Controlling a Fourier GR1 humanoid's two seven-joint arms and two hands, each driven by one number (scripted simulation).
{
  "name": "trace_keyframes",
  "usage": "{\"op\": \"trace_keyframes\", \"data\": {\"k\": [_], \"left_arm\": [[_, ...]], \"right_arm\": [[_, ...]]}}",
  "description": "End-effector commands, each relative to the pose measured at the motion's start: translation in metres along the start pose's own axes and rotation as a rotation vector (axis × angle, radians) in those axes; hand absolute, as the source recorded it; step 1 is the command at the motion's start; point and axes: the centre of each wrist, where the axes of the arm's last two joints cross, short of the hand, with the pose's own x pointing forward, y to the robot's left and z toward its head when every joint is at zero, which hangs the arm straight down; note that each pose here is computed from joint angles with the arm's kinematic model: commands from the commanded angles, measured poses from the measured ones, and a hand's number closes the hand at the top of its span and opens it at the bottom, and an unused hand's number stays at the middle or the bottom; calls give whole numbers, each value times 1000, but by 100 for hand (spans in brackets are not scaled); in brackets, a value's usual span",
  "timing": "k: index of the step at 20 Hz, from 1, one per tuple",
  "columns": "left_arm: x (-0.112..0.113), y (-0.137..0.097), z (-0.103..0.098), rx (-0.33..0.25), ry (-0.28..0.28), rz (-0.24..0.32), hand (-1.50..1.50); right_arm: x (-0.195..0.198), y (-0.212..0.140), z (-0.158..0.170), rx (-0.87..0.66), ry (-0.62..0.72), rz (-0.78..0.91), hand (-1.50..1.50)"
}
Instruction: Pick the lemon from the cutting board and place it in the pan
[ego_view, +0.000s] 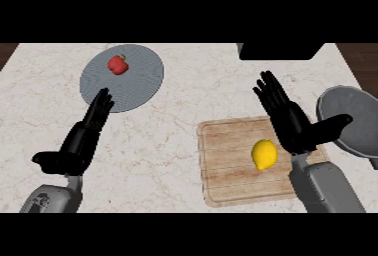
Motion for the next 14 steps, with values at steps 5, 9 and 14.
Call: {"op": "trace_keyframes", "data": {"k": [5, 9, 14], "left_arm": [[17, 35, -6, 210, 118, 31, 0], [7, 48, 9, 241, 213, 70, 0], [18, 47, 3, 261, 206, 73, 0]], "right_arm": [[98, -59, -7, -147, -237, 174, 150], [68, -103, 44, -389, -116, 634, 150], [75, -99, 108, -355, -2, 835, -150]]}}
